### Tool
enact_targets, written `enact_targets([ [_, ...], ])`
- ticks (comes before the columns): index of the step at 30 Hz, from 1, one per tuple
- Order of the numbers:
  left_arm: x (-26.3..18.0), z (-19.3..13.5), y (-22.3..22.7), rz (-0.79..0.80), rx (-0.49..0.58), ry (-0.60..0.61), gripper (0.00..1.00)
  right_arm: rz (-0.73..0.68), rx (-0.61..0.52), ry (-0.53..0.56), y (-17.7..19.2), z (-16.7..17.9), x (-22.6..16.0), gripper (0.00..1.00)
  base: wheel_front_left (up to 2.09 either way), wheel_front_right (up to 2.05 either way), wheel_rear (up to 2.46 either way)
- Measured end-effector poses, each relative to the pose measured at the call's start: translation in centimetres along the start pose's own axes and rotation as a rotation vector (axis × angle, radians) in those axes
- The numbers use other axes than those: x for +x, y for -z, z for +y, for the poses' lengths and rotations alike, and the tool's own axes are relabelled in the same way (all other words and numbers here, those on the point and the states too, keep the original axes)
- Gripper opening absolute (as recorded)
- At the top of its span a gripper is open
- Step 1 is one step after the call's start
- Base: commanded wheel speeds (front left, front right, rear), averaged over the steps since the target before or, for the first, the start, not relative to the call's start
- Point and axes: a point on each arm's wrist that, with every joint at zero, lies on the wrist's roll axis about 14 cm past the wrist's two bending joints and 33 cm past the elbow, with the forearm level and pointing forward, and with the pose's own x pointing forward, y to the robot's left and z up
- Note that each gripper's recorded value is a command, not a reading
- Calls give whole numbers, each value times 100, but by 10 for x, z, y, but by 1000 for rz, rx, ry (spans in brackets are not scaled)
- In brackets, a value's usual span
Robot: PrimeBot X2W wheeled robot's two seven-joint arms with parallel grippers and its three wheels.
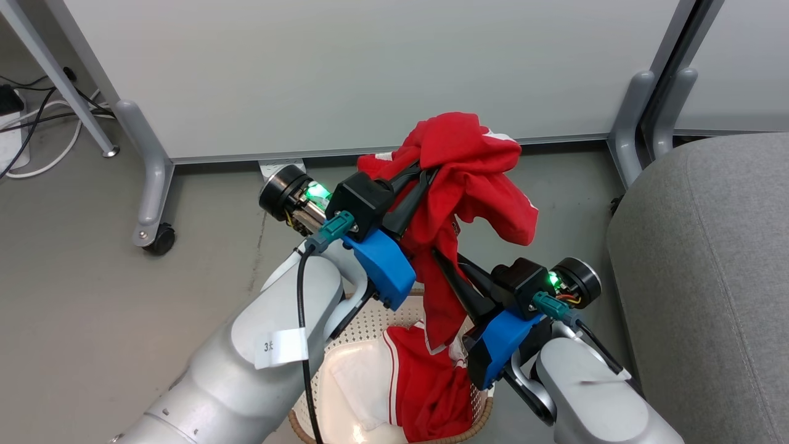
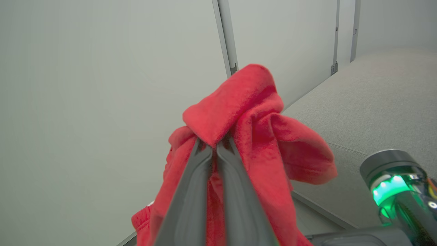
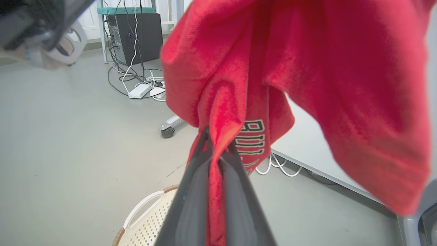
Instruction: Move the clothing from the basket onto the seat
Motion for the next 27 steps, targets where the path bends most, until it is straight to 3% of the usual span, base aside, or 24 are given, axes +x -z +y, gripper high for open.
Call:
enact_targets([
  [17,-1,1,-3,-5,9,-5,0,-8,-5,-1,-4,1,0,0,0,0,0],
  [18,-1,1,-3,-6,9,-6,5,-9,-5,0,-4,1,-1,0,0,0,0],
  [19,-1,1,-3,-5,8,-7,62,-9,-6,0,-4,0,-1,0,0,0,0],
  [20,-1,2,-3,-6,9,-8,100,-9,-6,0,-4,0,-1,0,0,0,0],
  [27,0,2,-5,-12,20,-9,100,-9,-7,1,-4,0,-1,0,0,0,0],
])
